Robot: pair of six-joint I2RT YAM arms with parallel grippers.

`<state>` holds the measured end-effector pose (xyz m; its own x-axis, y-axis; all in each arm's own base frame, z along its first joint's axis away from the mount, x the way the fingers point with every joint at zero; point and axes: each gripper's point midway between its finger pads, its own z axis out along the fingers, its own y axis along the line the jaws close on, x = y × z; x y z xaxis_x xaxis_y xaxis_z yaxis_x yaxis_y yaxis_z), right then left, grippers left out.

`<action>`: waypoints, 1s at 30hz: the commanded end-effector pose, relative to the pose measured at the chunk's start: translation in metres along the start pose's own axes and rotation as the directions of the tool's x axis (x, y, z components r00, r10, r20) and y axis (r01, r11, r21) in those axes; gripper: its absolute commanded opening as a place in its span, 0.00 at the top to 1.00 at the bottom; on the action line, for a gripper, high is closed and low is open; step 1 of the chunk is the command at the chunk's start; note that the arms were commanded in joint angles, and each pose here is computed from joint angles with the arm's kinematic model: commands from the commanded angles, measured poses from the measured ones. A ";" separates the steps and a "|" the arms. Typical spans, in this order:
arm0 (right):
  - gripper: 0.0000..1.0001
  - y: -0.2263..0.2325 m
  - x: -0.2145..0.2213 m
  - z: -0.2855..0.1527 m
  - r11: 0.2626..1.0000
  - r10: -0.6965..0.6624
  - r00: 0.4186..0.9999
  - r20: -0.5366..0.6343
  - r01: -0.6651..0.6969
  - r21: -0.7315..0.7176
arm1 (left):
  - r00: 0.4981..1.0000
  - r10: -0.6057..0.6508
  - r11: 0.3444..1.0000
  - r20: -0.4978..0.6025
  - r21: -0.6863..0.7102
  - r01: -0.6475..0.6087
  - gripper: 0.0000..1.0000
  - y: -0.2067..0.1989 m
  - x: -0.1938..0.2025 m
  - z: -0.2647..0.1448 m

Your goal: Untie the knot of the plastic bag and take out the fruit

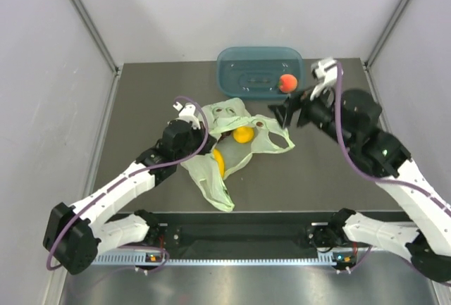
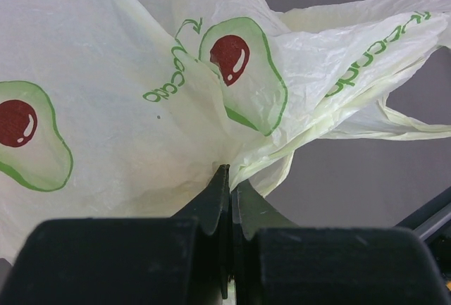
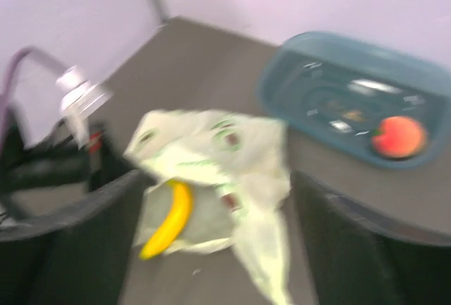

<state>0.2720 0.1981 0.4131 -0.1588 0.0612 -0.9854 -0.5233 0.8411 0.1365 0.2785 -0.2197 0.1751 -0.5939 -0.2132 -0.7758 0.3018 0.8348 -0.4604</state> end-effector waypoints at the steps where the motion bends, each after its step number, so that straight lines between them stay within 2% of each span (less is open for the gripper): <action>1: 0.24 0.031 0.073 -0.012 0.996 0.032 0.987 -0.158 -0.045 -0.077 | 0.999 0.026 0.998 0.039 0.064 -0.028 1.00 -0.017 -0.021 -0.008; 3: 0.35 0.066 0.086 -0.029 0.979 0.027 0.984 -0.178 -0.062 -0.193 | 0.999 0.032 0.997 0.037 0.062 -0.034 1.00 -0.016 -0.019 -0.010; 8: 0.60 0.111 0.150 -0.029 0.964 -0.017 0.960 -0.281 -0.058 -0.258 | 0.999 0.037 0.998 0.028 0.043 -0.038 1.00 -0.012 -0.018 -0.017; 9: 0.64 0.118 0.163 -0.019 0.964 -0.023 0.953 -0.303 -0.059 -0.258 | 0.999 0.037 0.999 0.028 0.038 -0.038 1.00 -0.012 -0.018 -0.018; 11: 0.65 0.130 0.185 -0.012 0.966 -0.018 0.939 -0.344 -0.073 -0.250 | 0.999 0.040 0.999 0.022 0.033 -0.041 1.00 -0.011 -0.017 -0.019; 15: 0.60 0.128 0.226 0.022 0.991 0.033 0.931 -0.363 -0.076 -0.106 | 0.999 0.038 0.999 0.039 -0.002 -0.038 1.00 -0.003 -0.018 -0.027; 16: 0.58 0.125 0.228 0.032 0.994 0.074 0.941 -0.329 -0.097 -0.052 | 0.999 0.037 0.999 0.040 -0.003 -0.037 1.00 -0.003 -0.018 -0.028; 20: 0.52 0.124 0.266 0.063 0.995 0.097 0.931 -0.352 -0.081 0.058 | 0.999 0.033 0.999 0.029 -0.018 -0.032 1.00 0.002 -0.012 -0.030; 24: 0.45 0.130 0.282 0.086 0.989 0.136 0.939 -0.315 -0.111 0.095 | 0.999 0.016 1.000 0.040 -0.023 -0.015 1.00 0.006 -0.008 -0.034; 27: 0.30 0.134 0.295 0.101 0.989 0.131 0.942 -0.307 -0.104 0.105 | 0.999 -0.003 1.000 0.040 -0.017 0.004 1.00 0.007 -0.005 -0.034; 30: 0.23 0.140 0.306 0.114 0.991 0.116 0.946 -0.301 -0.090 0.099 | 0.999 -0.016 1.000 0.042 -0.007 0.016 1.00 0.006 -0.002 -0.034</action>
<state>0.2289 0.3617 0.0869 -0.5350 -0.1480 -0.8318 -0.4338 0.8930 0.1202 0.2553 -0.1981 0.1834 -0.5861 -0.2084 -0.7830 0.2930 0.8465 -0.4446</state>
